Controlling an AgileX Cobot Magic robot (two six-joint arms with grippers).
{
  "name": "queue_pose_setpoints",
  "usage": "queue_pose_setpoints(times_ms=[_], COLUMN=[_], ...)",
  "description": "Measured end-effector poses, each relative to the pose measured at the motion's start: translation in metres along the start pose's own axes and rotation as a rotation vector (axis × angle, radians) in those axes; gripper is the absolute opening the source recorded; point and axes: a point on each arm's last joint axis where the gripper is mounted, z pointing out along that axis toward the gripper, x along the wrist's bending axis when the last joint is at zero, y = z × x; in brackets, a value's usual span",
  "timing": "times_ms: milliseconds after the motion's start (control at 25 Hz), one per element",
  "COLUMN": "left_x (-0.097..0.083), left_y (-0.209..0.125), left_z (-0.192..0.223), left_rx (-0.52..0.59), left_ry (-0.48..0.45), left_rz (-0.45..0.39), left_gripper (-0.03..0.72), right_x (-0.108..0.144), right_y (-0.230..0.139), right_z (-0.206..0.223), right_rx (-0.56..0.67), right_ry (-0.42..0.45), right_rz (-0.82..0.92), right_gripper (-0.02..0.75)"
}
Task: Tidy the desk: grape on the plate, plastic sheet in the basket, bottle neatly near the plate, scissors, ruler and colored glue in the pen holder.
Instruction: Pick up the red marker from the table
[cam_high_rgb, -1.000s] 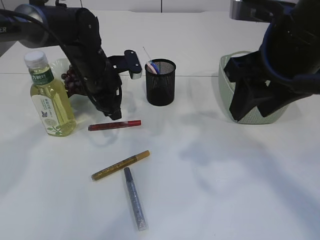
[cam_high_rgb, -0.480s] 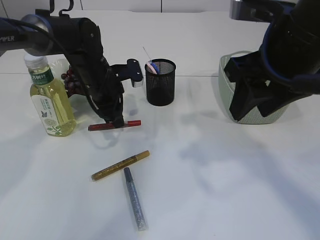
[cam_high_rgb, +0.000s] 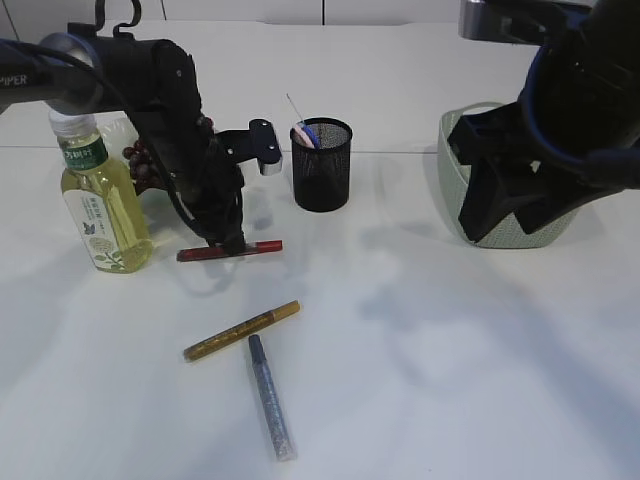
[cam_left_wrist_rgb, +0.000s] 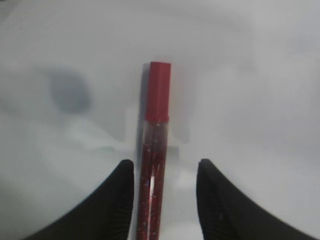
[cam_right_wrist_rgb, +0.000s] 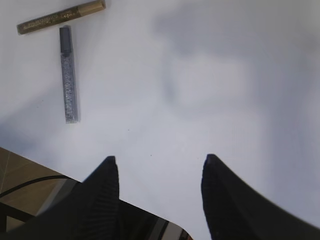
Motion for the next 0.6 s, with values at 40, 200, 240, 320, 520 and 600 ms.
queue_pose_setpoints(times_ms=[40,200,240,320,520,600], left_x=[0.0002,0.0005,0.0007,0.0013,0.0027,0.0028], left_y=[0.0001,0.0003,0.0004,0.0008,0.0010,0.0009], left_z=[0.0000,0.0000,0.0000,0.0000,-0.0001,-0.0001], left_rx=[-0.001,-0.004,-0.005,-0.009,-0.011,-0.009], left_ry=[0.002,0.006,0.008,0.014,0.029,0.030], left_rz=[0.000,0.000,0.000,0.000,0.004,0.005], left_gripper=[0.307,0.307,0.307,0.307,0.307,0.307], right_x=[0.0000,0.0000,0.0000,0.0000,0.0000,0.0000], right_y=[0.0000,0.0000,0.0000,0.0000,0.0000,0.0000], right_z=[0.0000,0.0000,0.0000,0.0000,0.0000,0.0000], right_rx=[0.000,0.000,0.000,0.000,0.000,0.000], right_ry=[0.000,0.000,0.000,0.000,0.000,0.000], right_rz=[-0.002,-0.010,-0.012,-0.014,-0.014,-0.014], right_gripper=[0.423,0.423,0.423,0.423,0.423,0.423])
